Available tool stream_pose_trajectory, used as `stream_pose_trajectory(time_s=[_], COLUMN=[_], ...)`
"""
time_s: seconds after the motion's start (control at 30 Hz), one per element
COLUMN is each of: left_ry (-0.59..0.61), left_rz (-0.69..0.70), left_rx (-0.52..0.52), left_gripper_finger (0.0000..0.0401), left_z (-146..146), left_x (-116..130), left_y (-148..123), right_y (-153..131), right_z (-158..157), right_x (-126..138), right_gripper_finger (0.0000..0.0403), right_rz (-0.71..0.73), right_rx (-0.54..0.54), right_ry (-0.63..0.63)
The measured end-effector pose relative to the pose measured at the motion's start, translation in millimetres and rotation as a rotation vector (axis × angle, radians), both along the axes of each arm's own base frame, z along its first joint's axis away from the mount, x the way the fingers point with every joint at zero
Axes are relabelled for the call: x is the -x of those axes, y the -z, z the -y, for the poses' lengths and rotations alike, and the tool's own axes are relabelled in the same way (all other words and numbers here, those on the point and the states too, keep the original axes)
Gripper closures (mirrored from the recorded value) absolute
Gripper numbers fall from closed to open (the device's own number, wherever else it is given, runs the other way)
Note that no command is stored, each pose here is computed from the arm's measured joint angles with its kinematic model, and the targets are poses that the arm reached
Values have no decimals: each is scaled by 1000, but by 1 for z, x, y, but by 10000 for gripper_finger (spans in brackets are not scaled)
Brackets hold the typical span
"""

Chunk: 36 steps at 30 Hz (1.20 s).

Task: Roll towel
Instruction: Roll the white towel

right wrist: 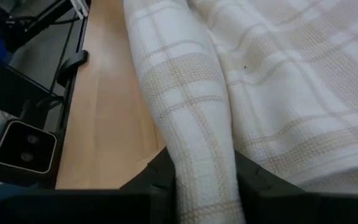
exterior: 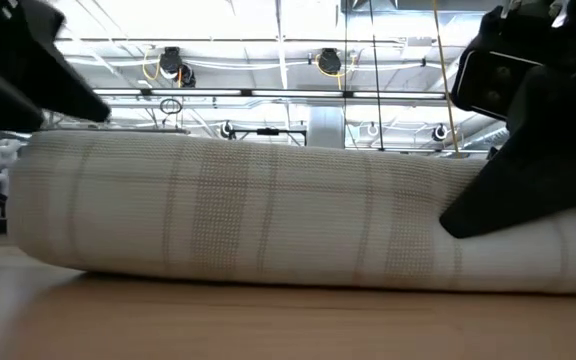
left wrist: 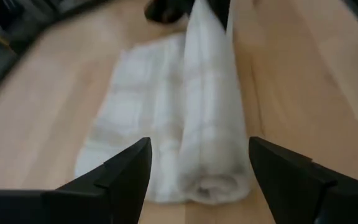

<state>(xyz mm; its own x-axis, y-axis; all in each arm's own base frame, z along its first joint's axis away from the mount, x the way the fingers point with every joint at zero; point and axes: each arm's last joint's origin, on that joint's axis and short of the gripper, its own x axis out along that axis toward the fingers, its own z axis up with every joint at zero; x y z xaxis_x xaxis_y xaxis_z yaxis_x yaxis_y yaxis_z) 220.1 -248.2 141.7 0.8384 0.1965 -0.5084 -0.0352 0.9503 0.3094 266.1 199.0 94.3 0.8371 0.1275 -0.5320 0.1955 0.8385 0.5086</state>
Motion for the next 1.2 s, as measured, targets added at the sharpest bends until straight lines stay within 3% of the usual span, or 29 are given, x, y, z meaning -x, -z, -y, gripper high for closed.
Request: stream_pose_trajectory(time_s=[0.2,0.33,0.63,0.83,1.2], left_ry=[110,172,193,148,135], left_rz=[105,59,2,-29,-131], left_rx=[-139,-269,-385,-373,-180], left_gripper_finger=[127,127,127,127,137], left_z=[21,23,14,-1,-19], left_x=[-3,-9,-21,-36,-50], left_y=[8,30,47,48,54], right_y=[0,0,1,1,1], right_z=[0,1,2,2,2], right_x=[0,-1,-1,-2,-2], right_gripper_finger=[331,331,332,332,332], right_rz=[-3,-4,-11,-26,-32], right_rx=[-16,-19,-32,-59,-72], right_ry=[11,17,27,16,9])
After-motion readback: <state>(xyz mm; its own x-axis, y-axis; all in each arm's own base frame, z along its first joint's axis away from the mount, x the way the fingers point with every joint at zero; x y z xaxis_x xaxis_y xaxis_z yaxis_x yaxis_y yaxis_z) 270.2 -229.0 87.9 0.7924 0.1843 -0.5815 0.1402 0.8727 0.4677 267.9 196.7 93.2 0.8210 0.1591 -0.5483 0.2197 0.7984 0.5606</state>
